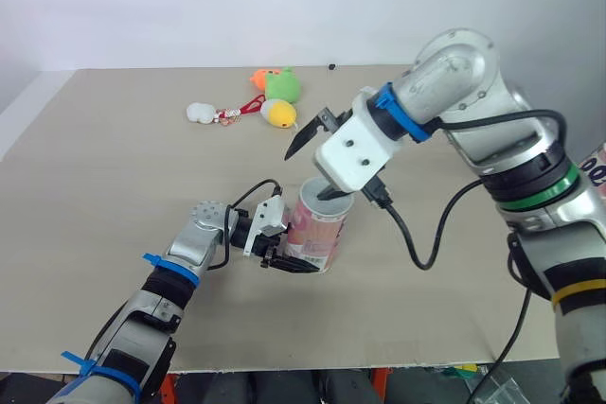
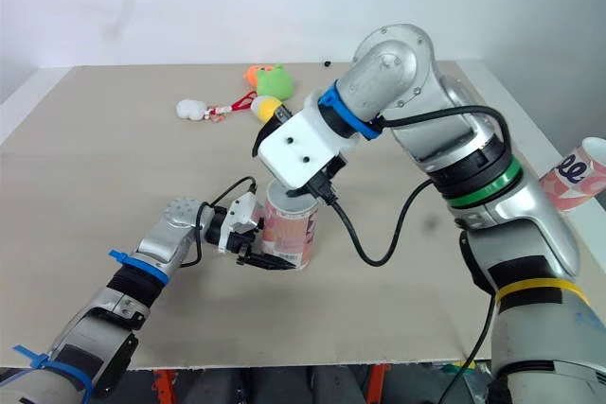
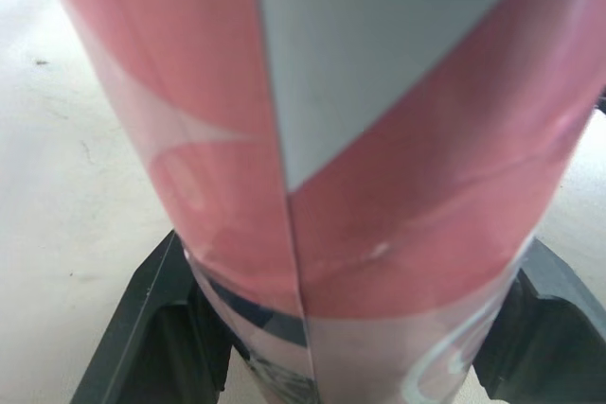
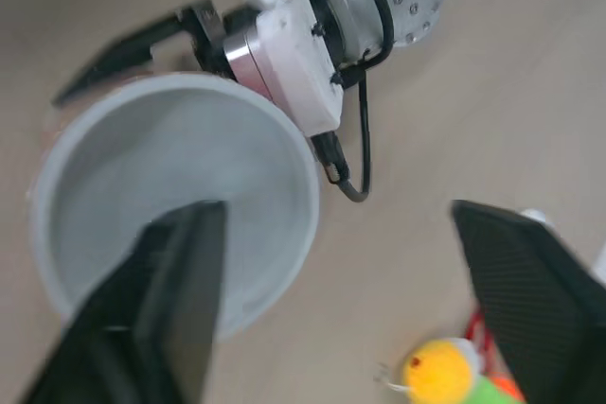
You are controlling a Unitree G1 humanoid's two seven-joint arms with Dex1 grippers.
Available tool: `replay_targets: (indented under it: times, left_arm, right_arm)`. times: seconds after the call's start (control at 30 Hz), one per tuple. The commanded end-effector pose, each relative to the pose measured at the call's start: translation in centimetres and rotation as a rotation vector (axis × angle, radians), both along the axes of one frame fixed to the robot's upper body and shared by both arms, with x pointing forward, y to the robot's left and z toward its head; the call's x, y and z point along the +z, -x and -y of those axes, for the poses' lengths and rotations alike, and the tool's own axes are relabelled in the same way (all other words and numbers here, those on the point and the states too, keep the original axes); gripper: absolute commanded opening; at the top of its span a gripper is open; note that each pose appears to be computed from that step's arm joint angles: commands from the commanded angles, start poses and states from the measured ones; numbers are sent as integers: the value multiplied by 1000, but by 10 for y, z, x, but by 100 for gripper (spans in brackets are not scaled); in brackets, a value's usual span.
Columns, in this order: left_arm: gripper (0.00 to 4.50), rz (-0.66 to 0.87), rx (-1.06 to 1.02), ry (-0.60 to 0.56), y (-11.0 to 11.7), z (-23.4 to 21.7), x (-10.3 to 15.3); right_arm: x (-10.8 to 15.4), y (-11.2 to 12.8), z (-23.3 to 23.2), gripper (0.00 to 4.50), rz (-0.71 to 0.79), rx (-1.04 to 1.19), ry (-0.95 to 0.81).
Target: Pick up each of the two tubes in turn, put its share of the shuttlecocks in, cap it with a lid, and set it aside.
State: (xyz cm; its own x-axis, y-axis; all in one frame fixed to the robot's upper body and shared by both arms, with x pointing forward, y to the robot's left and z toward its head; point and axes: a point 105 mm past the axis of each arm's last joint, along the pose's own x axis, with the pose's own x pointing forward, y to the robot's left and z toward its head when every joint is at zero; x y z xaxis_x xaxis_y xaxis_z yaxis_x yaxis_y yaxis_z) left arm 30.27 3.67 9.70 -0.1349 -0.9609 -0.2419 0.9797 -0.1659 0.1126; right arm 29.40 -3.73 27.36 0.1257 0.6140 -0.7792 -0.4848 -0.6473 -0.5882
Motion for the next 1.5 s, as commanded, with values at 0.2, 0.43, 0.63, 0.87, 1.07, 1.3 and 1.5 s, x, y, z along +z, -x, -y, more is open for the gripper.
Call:
replay_targets:
  times: [0.2, 0.43, 0.63, 0.87, 1.07, 1.3, 1.5]
  left_arm:
    - [268, 9, -1, -23, 1, -4, -4]
    - [268, 17, -4, -46, 3, -7, -9]
    - [268, 34, -18, -65, 4, -6, -12]
    - [268, 41, -19, -76, 5, -8, -15]
    - [268, 43, -17, -81, 5, -9, -16]
    - [268, 47, -16, -78, 5, -7, -16]
    - [268, 45, -15, -67, 6, -4, -16]
  right_arm:
    - [47, 8, 22, 398, -197, -93, -187]
    - [33, 26, 42, 282, -393, -146, -231]
    - [15, 22, 36, 6, -427, -157, -209]
    - [-2, 29, 30, 6, -431, -138, -121]
    - [-16, 23, 25, 6, -400, -134, -48]
    - [-54, 20, 19, 6, -383, -108, 106]
    - [-46, 12, 14, 6, -364, -121, 65]
